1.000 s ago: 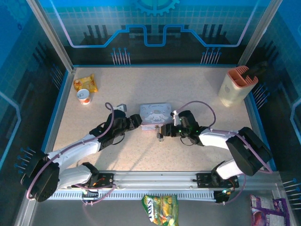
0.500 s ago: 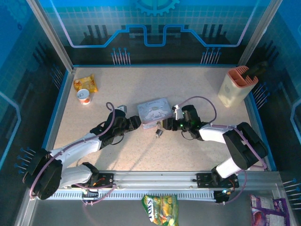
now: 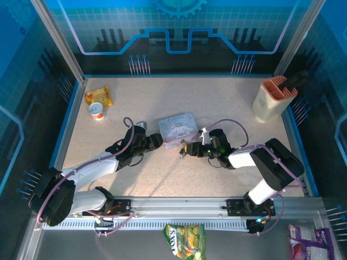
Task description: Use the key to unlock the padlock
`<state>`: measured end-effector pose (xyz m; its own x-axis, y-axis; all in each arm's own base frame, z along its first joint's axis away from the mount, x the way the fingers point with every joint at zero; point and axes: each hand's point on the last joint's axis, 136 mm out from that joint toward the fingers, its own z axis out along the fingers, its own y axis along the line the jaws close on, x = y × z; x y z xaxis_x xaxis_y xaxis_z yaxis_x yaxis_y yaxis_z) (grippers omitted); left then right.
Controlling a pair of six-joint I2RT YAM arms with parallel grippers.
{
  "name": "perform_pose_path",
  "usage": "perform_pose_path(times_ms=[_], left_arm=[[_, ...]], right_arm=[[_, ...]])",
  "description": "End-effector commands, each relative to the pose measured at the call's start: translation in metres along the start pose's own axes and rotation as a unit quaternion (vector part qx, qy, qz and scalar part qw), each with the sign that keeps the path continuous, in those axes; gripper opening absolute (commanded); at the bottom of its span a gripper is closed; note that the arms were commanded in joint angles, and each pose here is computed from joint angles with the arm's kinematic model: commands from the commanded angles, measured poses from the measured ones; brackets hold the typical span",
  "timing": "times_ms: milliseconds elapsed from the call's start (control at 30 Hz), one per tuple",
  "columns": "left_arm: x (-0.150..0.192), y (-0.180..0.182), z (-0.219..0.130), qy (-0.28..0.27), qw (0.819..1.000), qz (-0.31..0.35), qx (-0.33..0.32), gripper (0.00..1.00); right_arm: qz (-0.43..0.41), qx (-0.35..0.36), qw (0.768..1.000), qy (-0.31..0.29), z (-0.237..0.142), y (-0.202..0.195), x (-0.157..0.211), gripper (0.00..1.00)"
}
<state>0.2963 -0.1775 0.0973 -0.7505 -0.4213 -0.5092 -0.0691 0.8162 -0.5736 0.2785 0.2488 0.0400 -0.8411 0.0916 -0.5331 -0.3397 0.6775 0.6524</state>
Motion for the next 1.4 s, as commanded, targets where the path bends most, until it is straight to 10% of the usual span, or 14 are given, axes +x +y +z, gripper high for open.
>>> perform_pose_path(times_ms=[0,1367], left_arm=[[-0.011,-0.014,0.004,-0.005,1.0,0.003,0.021,0.67],[-0.006,-0.013,0.014,0.008,1.0,-0.001,0.019,0.67]], right_arm=[[-0.001,-0.001,1.0,-0.008,0.008,0.006,-0.004,0.47],[-0.142,0.206,0.96,0.127,0.034,0.008,0.032,0.57]])
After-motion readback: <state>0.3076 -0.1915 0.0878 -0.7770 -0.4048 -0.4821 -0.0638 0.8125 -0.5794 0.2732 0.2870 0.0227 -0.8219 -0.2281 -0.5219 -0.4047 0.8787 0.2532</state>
